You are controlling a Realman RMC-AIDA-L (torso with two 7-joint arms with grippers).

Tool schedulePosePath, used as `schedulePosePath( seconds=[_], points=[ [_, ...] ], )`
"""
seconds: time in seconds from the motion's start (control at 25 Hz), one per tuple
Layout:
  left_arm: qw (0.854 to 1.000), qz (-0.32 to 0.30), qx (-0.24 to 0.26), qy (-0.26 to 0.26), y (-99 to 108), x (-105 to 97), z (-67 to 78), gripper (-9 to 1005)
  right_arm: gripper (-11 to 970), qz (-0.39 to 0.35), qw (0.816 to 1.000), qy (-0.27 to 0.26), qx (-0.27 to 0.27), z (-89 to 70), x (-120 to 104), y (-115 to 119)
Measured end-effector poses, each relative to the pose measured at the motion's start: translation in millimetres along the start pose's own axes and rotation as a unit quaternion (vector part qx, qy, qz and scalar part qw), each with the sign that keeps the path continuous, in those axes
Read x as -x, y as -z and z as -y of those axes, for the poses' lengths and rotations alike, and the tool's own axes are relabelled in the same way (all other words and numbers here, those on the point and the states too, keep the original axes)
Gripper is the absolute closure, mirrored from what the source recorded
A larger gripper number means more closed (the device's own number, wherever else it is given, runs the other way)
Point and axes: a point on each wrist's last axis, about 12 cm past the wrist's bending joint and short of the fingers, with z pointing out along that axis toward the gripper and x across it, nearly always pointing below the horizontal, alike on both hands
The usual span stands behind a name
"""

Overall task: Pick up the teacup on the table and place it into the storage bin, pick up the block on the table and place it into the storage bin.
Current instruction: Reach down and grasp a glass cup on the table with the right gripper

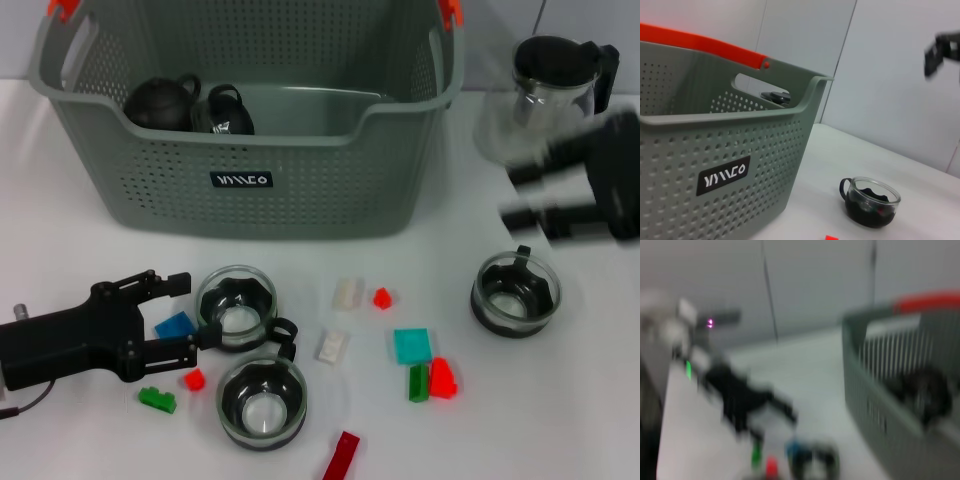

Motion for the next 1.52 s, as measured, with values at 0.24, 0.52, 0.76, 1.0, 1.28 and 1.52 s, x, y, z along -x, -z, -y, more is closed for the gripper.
schedulePosePath(
  seconds=[0.24, 0.52, 0.76, 1.0, 1.28, 1.52],
  points=[
    [1.0, 0.0, 0.002, -0.001, 0.6, 0.6, -0.9, 141, 472, -0.136, 0.991, -0.01, -0.006, -4.9, 0.2, -7.1],
    [1.0, -0.002, 0.006, 0.0, 0.2, 0.0, -1.9, 141, 471, -0.259, 0.966, -0.004, -0.008, -0.2, 9.0, -57.0],
    [1.0, -0.006, 0.015, 0.002, -0.6, -2.3, -2.8, 140, 472, -0.327, 0.945, -0.007, -0.004, 6.1, 7.7, -97.8],
    [1.0, -0.008, 0.019, 0.004, -0.2, -4.3, -2.4, 140, 472, -0.357, 0.934, -0.006, -0.023, 11.7, 1.7, -115.8],
    [1.0, -0.007, 0.018, 0.004, -1.9, -4.2, -2.3, 141, 473, -0.371, 0.928, -0.011, -0.024, 14.5, -10.3, -128.9],
    [1.0, -0.007, 0.018, 0.003, -2.4, -3.6, -2.6, 141, 473, -0.376, 0.926, -0.017, -0.035, 18.3, -22.8, -140.1]
  ],
)
